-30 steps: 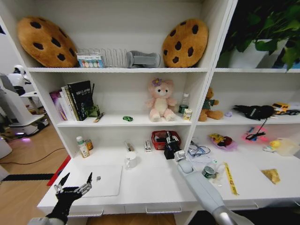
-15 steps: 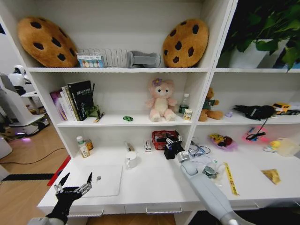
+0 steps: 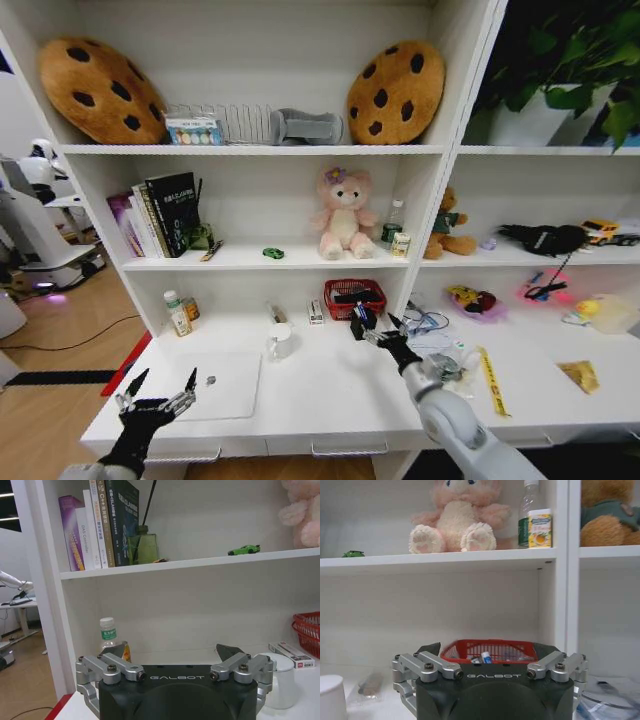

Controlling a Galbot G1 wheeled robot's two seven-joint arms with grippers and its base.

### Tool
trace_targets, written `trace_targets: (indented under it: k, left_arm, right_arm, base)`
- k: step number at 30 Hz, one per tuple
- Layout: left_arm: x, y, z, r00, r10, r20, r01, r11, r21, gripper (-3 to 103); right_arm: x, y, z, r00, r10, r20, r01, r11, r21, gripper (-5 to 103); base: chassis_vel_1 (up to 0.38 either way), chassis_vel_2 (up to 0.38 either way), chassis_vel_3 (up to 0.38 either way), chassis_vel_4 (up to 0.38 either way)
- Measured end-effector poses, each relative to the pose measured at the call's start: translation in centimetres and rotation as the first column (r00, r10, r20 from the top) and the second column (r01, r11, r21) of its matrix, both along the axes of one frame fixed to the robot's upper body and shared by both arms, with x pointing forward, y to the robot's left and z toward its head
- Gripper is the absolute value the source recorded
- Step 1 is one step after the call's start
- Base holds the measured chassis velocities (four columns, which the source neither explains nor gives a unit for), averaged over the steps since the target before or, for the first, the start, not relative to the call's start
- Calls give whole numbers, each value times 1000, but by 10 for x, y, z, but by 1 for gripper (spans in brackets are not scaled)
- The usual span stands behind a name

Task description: Organize the objects on the table.

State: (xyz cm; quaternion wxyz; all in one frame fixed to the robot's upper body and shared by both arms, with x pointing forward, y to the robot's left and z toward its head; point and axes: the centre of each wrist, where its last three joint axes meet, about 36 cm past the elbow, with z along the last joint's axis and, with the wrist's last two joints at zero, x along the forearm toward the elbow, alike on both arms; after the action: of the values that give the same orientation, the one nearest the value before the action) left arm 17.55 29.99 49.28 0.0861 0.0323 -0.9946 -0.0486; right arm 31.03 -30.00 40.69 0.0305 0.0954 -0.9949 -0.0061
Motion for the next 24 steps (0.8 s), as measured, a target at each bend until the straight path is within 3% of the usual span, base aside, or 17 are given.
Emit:
trace_targets:
  k: [6,13,24]
  left_arm:
    - [0,0,0,1000,0,0,0,1000,0,100]
    - [0,0,0,1000,0,0,0,1000,0,100]
    - [0,0,0,1000,0,0,0,1000,0,100]
  right_arm:
    - [-79,-28,15,999,-50,-8,49,998,-40,100]
    - [-100,-37,31,992,-120,30,121,992,-32,100]
    - [-119,-24,36,987,-161,-15,161,987,22,100]
  base:
    - [0,0,0,0]
    - [0,0,0,0]
    - [0,0,0,0]
